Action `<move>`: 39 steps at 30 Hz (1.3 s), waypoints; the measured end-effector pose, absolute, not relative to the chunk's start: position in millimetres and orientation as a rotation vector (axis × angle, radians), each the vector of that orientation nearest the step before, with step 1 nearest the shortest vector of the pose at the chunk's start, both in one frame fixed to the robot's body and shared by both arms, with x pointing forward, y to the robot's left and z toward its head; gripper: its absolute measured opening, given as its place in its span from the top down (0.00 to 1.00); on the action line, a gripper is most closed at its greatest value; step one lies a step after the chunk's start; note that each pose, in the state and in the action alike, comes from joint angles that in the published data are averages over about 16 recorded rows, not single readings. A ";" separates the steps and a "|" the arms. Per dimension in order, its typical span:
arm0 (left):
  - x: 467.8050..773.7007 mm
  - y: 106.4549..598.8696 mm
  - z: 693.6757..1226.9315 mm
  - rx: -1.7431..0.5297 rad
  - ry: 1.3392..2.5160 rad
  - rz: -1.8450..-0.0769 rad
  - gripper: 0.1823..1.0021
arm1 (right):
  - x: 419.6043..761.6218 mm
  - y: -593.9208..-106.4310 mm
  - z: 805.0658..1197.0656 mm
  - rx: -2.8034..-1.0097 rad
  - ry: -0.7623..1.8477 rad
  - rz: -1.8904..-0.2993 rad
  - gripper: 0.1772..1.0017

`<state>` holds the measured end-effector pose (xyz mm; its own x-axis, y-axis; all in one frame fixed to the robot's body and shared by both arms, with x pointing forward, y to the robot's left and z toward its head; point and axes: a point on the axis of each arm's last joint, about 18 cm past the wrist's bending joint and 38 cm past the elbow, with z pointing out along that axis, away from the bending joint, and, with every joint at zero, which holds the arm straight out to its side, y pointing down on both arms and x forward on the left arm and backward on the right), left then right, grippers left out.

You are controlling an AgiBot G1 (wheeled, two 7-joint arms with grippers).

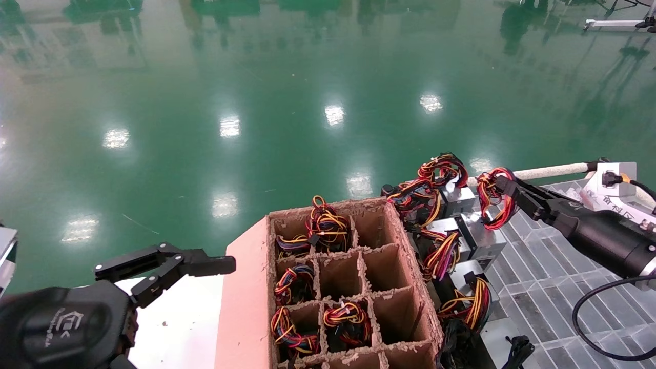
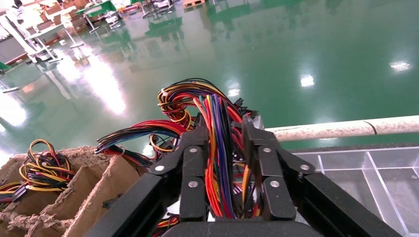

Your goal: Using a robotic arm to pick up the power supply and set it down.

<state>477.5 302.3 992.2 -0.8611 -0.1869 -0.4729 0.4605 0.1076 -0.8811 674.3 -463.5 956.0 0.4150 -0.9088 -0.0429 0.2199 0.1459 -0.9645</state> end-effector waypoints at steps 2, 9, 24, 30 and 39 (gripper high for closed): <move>477.5 302.3 992.2 0.266 1.918 -1.804 0.00 | 674.5 -461.1 958.7 -1.134 0.762 -0.938 0.84; 477.5 302.3 992.2 0.266 1.918 -1.804 0.00 | 674.9 -452.7 970.5 -1.143 0.726 -0.923 0.70; 477.6 302.4 992.2 0.265 1.918 -1.804 0.00 | 660.1 -443.6 995.5 -1.159 0.605 -0.914 0.30; 477.6 302.4 992.2 0.265 1.918 -1.804 0.00 | 645.6 -435.6 1006.3 -1.188 0.511 -0.913 0.16; 477.6 302.4 992.2 0.265 1.918 -1.804 0.00 | 620.4 -417.5 1017.9 -1.245 0.367 -0.892 0.04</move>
<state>477.6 302.4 992.2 -0.8611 -0.1874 -0.4727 0.4604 0.1073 -0.8812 620.4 -417.5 1017.9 0.6235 -0.7512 0.2167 0.3817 0.0506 -0.9229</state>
